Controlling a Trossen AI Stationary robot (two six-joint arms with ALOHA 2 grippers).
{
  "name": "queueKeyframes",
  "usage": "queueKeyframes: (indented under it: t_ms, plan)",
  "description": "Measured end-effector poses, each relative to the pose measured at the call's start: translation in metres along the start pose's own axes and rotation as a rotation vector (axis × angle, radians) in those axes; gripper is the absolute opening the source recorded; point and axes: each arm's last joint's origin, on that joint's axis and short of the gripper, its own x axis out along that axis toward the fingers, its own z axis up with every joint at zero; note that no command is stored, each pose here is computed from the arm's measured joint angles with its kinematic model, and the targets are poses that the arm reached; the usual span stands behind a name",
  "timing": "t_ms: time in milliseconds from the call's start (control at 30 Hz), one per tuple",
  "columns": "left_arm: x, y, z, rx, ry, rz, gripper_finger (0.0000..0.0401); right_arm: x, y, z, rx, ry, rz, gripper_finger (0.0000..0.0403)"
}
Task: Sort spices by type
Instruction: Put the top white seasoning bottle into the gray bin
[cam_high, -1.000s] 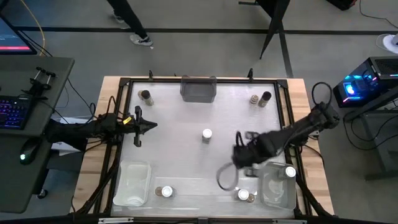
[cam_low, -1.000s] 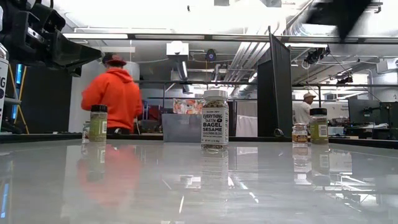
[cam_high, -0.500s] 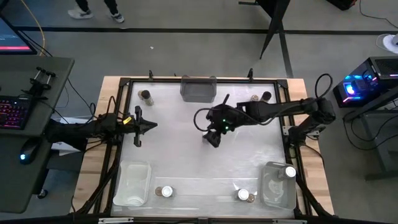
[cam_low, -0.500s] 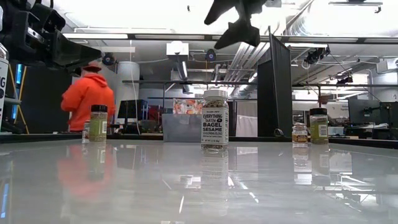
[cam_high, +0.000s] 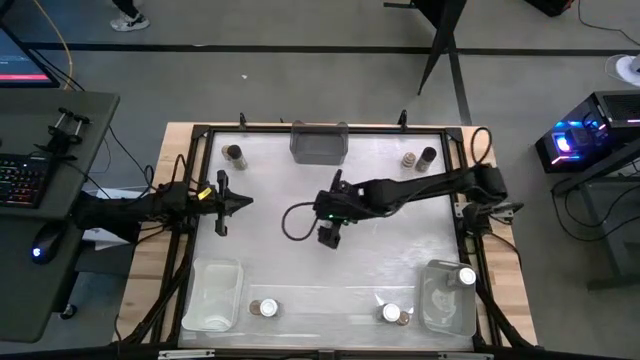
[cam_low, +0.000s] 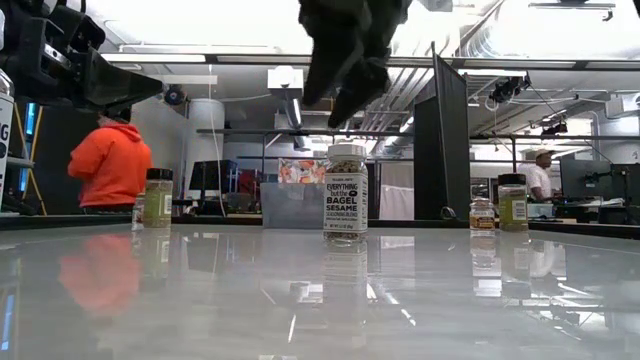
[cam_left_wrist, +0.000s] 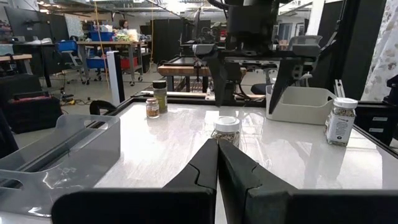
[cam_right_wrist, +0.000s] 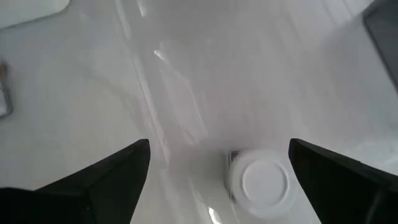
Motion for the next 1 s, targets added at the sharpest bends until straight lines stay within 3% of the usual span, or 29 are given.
queueKeyframes:
  t_ms: [200,367,567,767,867,1000]
  plan:
    - [0.000,0.000,0.000,0.000,0.000,0.000,0.0000,0.024,-0.001,-0.001,-0.072,0.153,-0.070,0.0380]
    - [0.000,0.000,0.000,0.000,-0.001,0.000,0.0000,0.033,-0.012,-0.006,0.009,0.228,-0.146,0.0380]
    - [0.000,0.000,0.000,0.000,0.000,0.000,0.0000,0.036,-0.025,-0.001,0.060,0.225,-0.141,0.0380]
    - [0.000,0.000,0.000,0.000,0.000,0.000,0.0000,0.036,-0.025,-0.001,0.013,0.245,-0.117,0.0380]
    - [0.000,0.000,0.000,0.000,0.000,0.000,0.0000,0.035,-0.026,-0.005,0.164,0.320,-0.052,0.0379]
    - [0.000,0.000,0.000,0.000,0.000,0.000,0.0000,0.040,-0.026,-0.011,0.564,0.408,0.000,0.0371]
